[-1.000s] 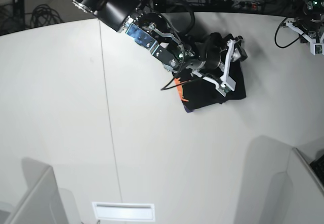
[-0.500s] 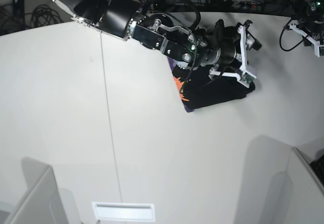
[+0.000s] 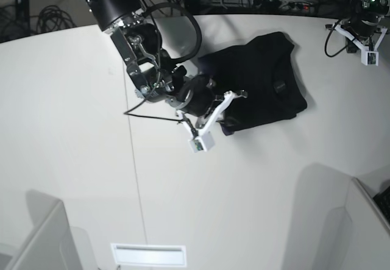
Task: Fold the T-shirt properly
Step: 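Press the folded bundle flat and release the right gripper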
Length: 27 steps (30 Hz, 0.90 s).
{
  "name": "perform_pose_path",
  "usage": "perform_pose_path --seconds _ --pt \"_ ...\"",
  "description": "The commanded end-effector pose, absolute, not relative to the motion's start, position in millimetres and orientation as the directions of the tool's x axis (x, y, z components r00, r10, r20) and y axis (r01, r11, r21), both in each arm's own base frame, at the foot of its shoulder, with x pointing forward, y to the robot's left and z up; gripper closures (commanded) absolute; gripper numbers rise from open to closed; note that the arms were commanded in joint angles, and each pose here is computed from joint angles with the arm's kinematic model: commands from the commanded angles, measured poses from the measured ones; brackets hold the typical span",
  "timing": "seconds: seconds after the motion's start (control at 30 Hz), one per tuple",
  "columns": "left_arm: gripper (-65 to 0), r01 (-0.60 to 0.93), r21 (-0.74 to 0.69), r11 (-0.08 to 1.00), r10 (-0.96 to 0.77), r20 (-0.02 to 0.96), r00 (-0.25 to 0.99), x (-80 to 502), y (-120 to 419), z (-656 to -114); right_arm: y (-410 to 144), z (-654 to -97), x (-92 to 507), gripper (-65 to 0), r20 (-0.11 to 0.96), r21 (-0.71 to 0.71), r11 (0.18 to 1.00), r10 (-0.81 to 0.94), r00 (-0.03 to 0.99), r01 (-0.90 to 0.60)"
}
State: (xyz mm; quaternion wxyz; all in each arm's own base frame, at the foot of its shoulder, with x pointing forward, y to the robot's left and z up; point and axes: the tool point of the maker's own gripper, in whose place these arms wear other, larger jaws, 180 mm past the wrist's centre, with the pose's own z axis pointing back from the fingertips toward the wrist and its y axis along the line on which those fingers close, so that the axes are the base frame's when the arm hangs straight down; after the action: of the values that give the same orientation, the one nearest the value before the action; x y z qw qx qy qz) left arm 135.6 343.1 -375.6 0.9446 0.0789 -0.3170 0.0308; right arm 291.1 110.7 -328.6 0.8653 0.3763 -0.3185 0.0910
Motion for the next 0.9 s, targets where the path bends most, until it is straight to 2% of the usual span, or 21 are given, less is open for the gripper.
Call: perform_pose_path --seconds 0.0,0.07,0.17,0.27,0.33,0.4,0.47,0.53,0.67,0.87 --pt "0.0 -0.099 0.114 0.989 0.000 0.652 0.758 144.4 341.3 -362.8 109.7 -314.0 299.3 0.0 0.640 0.608 0.686 -0.127 0.758 -0.399" --pt "0.0 -0.102 0.049 0.994 0.041 0.684 0.728 149.7 334.2 -357.7 97.9 -320.0 301.8 0.0 0.624 0.617 0.701 -0.158 0.765 -0.359" --pt "0.0 -0.097 -0.059 0.994 0.112 0.669 0.734 151.0 320.5 -359.8 87.0 -328.5 300.4 0.0 0.606 0.622 0.714 -0.179 0.775 -0.321" --pt "-25.2 -0.078 -0.136 0.988 0.150 0.671 0.726 158.7 309.0 -355.8 77.9 -336.3 298.0 0.0 0.586 0.630 0.723 -0.203 0.785 -0.283" --pt "-39.7 -0.073 -0.160 0.984 0.162 0.669 0.725 159.7 304.4 -355.8 76.6 -338.6 296.3 0.0 0.579 0.632 0.725 -0.206 0.788 -0.275" --pt "-50.5 -0.065 -0.177 0.982 0.169 0.676 0.718 162.2 299.8 -355.0 75.2 -340.0 295.6 0.0 0.577 0.630 0.727 -0.204 0.791 -0.273" --pt "-56.9 -0.059 -0.196 0.979 0.181 0.692 0.699 169.4 297.1 -351.6 70.3 -344.9 293.1 0.0 0.577 0.620 0.737 -0.193 0.794 -0.271" --pt "-58.9 -0.055 -0.210 0.976 0.190 0.703 0.686 173.6 295.3 -349.0 68.4 -346.4 292.6 0.0 0.575 0.618 0.739 -0.193 0.795 -0.267" --pt "-58.7 -0.001 -0.269 0.963 0.200 0.716 0.669 189.3 274.0 -348.7 67.9 -347.6 291.5 0.0 0.573 0.618 0.740 -0.192 0.797 -0.265" --pt "-58.7 0.023 -0.386 0.922 0.258 0.658 0.708 204.6 248.5 -380.0 69.3 -350.6 287.0 0.0 0.564 0.619 0.740 -0.184 0.805 -0.265"
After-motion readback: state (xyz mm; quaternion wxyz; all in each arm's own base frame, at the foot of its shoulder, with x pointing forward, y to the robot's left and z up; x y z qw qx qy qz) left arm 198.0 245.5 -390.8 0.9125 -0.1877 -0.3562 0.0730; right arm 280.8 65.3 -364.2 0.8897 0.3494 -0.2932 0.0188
